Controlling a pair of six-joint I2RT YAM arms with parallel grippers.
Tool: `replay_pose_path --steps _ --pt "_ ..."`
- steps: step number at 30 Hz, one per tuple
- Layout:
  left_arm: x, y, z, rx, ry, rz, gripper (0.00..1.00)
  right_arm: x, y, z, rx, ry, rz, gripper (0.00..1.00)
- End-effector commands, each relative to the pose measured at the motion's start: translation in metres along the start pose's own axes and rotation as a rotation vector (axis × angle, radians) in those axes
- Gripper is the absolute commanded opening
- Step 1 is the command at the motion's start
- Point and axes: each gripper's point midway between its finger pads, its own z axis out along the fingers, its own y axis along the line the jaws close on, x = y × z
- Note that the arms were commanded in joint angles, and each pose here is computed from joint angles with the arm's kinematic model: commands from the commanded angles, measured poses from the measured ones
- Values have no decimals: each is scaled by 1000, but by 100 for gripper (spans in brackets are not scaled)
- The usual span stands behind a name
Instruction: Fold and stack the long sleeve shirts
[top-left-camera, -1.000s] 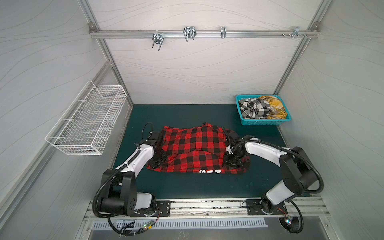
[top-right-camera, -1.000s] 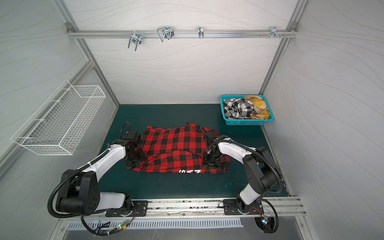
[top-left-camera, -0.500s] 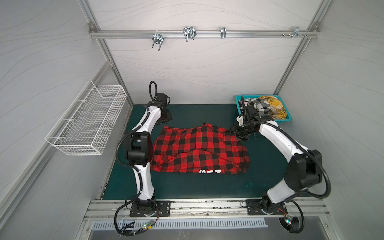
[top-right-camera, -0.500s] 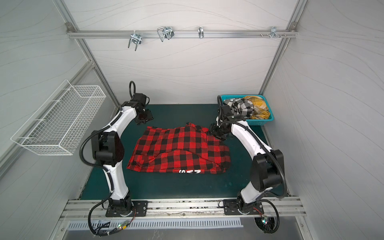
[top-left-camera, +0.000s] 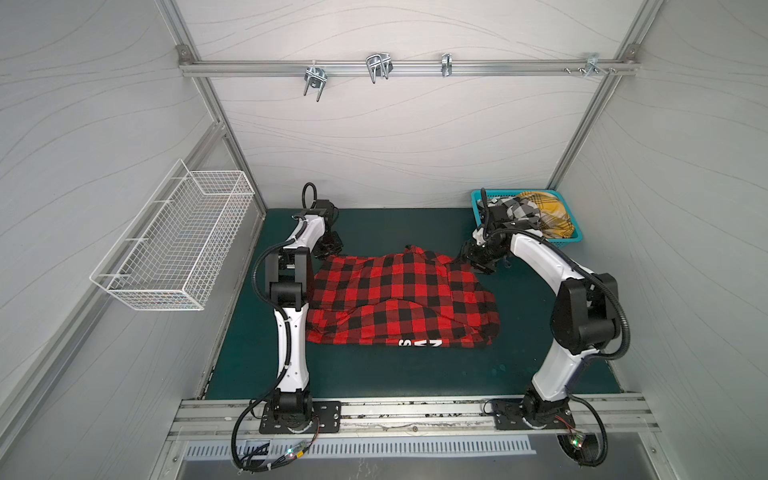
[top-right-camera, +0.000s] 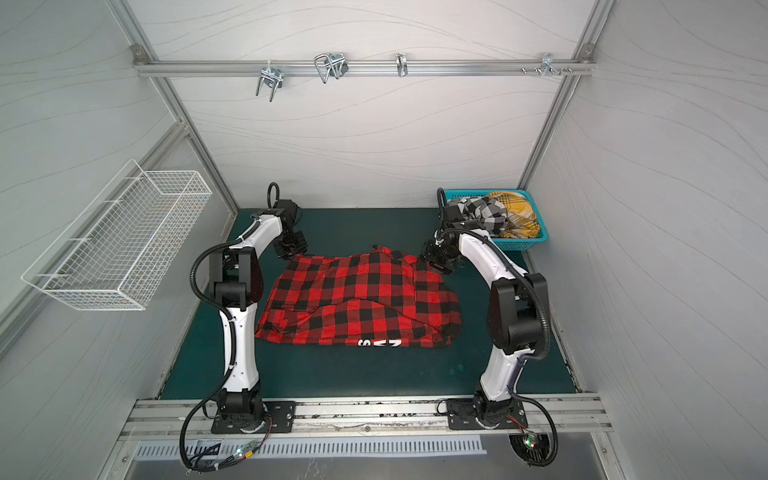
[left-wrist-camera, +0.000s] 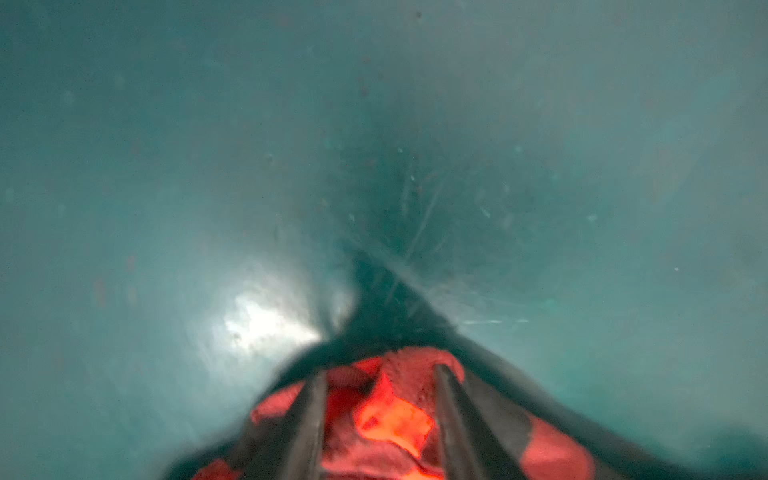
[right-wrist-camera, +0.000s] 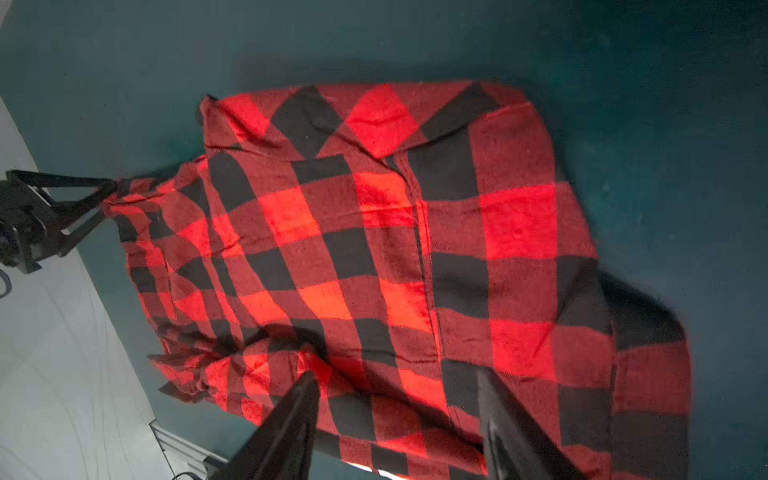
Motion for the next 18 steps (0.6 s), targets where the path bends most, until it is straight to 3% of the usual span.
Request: replay_pose_path --steps 1,5,12,18 --pt "-8 -3 -2 14 -8 -20 23 -21 -2 6 24 -10 -24 65" --pt "-12 -3 -16 27 -46 -28 0 -50 -2 18 74 -1 -59 68" --pt "-8 -9 -62 127 -116 -60 0 -79 -30 60 171 31 -79 68" --pt "17 -1 -69 162 -92 -84 0 -78 -42 94 149 83 -75 66"
